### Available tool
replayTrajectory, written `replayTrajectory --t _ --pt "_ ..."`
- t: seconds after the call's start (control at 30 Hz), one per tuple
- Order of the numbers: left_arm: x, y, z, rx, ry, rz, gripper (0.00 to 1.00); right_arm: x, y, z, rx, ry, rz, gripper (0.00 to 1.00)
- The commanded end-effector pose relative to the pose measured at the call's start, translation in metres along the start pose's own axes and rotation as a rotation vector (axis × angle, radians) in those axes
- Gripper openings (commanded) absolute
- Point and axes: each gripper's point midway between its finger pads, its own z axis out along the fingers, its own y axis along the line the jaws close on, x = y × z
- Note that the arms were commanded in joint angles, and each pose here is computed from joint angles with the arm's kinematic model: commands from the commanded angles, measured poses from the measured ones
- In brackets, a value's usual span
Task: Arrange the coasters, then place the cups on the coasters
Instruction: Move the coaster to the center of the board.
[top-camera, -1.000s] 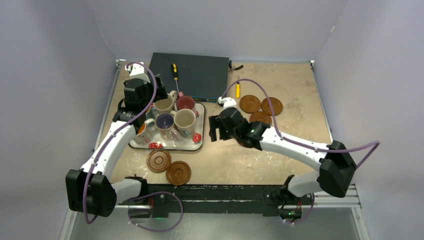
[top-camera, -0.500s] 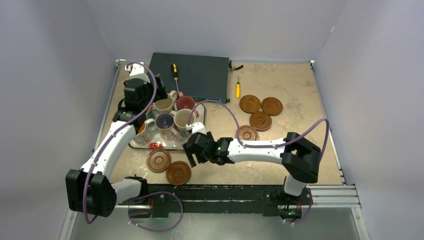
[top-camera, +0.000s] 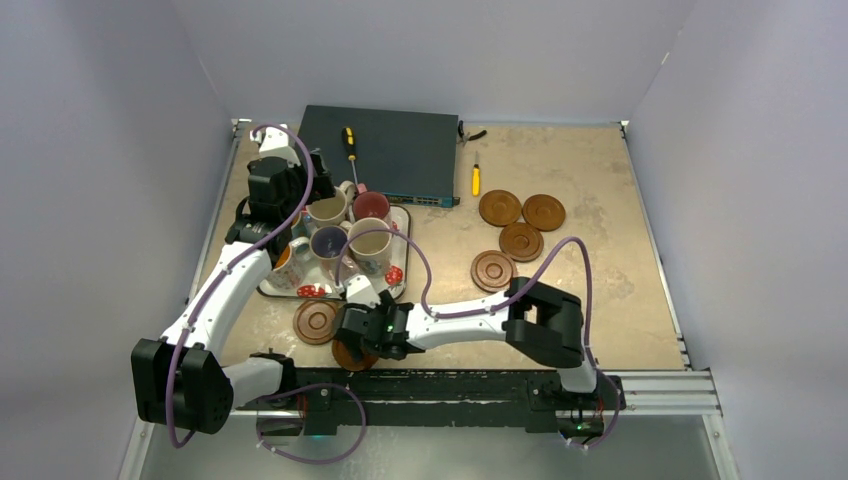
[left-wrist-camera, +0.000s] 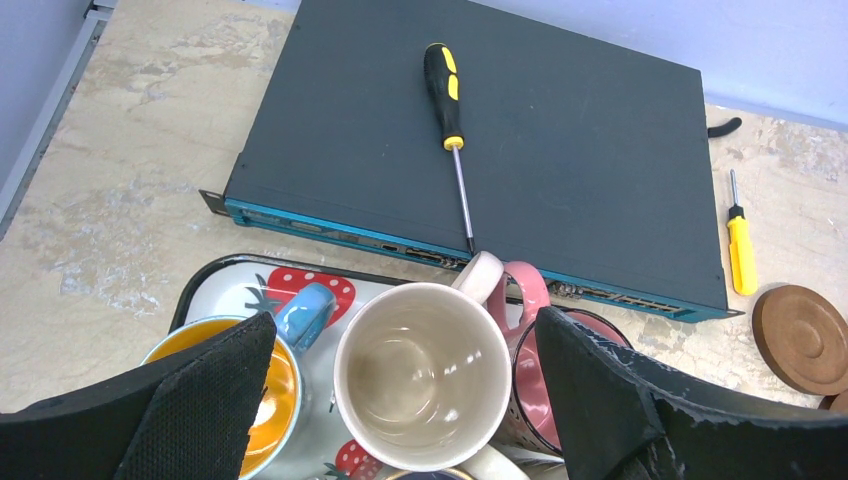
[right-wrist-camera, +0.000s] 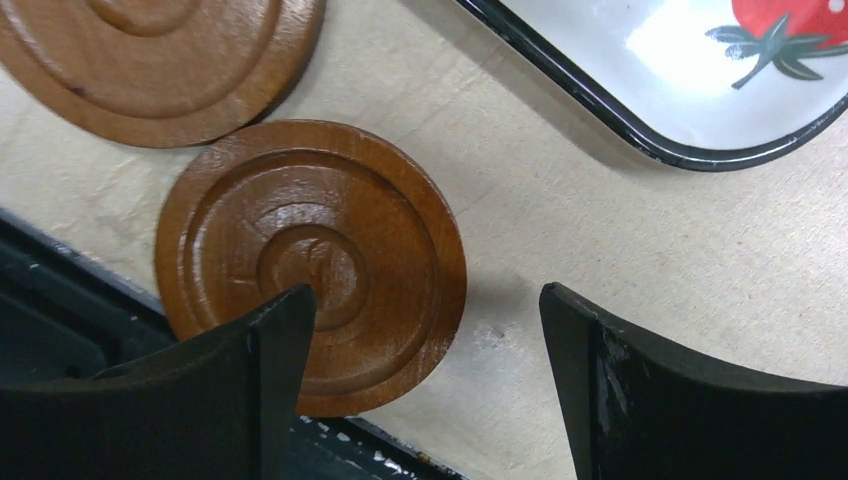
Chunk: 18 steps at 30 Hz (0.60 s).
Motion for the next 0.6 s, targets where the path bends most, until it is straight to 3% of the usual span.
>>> replayTrajectory --t 0.0,0.2,0.37,0.57 --pt "-0.018 -0.005 -0.007 0.015 -0.054 -0.010 0.96 -0.010 -0.010 -0.005 0.078 -0.021 0.034 0.86" --pt "-0.018 -0.007 -0.007 0.024 -0.052 -0.014 0.96 0.014 -0.032 -0.005 0.157 0.046 0.038 0.87" --pt "-0.017 -0.008 -0.007 0.030 -0.051 -0.018 0.96 0.034 -0.080 -0.012 0.337 0.094 0.065 0.90" --pt "-0.017 -0.010 -0.007 0.038 -0.050 -0.021 0.96 0.058 -0.148 -0.036 0.430 0.150 0.181 0.91"
